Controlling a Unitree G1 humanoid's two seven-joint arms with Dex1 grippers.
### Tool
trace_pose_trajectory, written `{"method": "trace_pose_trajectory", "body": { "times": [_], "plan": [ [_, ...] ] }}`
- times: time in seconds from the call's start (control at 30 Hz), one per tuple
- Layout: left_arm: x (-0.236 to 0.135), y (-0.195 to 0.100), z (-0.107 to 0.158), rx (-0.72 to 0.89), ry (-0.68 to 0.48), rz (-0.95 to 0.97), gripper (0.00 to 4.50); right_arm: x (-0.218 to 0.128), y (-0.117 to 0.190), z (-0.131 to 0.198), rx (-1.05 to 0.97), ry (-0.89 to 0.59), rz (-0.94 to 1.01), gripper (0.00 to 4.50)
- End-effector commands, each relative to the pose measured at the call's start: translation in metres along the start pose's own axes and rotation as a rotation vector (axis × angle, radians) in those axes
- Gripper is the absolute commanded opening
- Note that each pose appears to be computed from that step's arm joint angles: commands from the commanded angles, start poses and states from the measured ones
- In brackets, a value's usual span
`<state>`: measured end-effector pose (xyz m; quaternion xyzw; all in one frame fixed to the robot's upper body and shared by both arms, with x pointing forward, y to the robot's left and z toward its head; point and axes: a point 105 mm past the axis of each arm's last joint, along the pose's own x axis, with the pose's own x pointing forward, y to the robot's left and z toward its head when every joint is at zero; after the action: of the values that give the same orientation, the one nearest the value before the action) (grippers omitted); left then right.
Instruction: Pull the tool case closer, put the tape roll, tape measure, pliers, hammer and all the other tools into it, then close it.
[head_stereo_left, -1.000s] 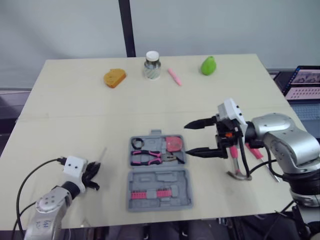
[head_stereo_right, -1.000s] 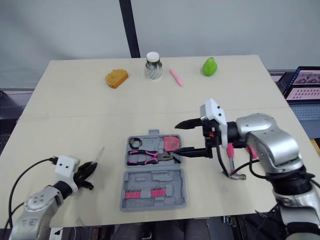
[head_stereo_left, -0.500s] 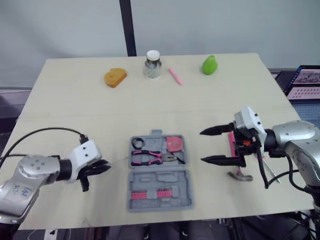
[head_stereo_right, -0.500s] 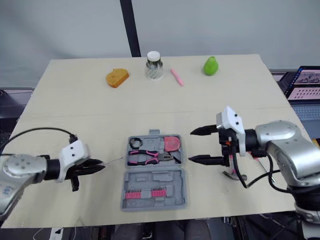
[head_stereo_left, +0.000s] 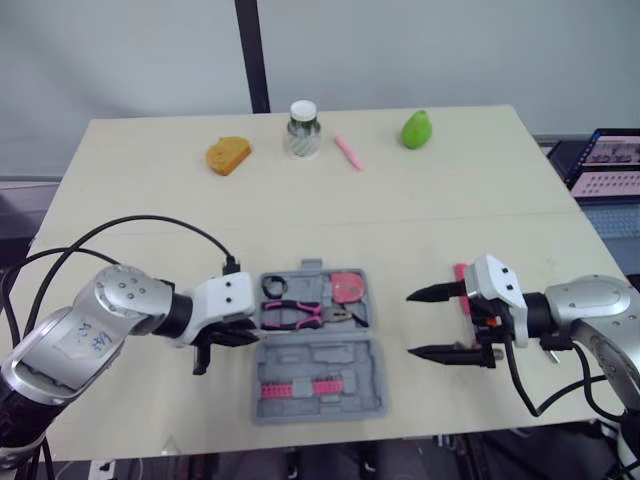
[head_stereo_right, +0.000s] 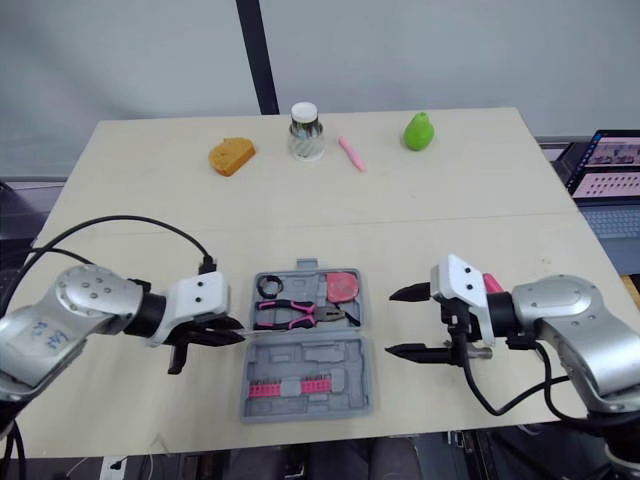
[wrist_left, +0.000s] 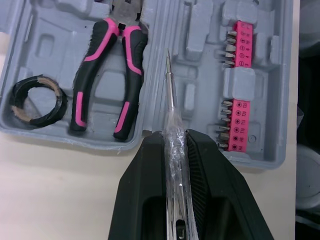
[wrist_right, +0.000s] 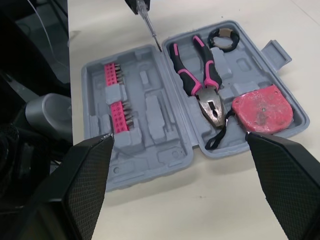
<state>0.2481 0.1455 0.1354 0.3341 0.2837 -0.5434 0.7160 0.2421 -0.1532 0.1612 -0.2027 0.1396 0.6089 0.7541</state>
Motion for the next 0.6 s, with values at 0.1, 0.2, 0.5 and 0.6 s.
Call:
{"method": "trace_pose_trajectory", "body": {
  "times": [0.1,0.2,0.5,0.6],
  "plan": [
    [0.018,-0.003,0.005,0.030,0.014,-0.032,0.11,-0.003,0.001,0.007,-0.053,0.014,-0.017,4.50],
    [0.026,0.000,0.010,0.037,0.020,-0.025,0.11,-0.004,0.001,0.007,-0.054,0.020,-0.016,4.50],
    [0.043,0.000,0.027,0.032,-0.012,-0.052,0.11,-0.008,0.001,-0.001,-0.037,0.052,-0.021,4.50],
    [0.048,-0.003,0.029,0.030,-0.015,-0.066,0.11,-0.009,0.000,-0.001,-0.036,0.052,-0.031,4.50]
  ]
}}
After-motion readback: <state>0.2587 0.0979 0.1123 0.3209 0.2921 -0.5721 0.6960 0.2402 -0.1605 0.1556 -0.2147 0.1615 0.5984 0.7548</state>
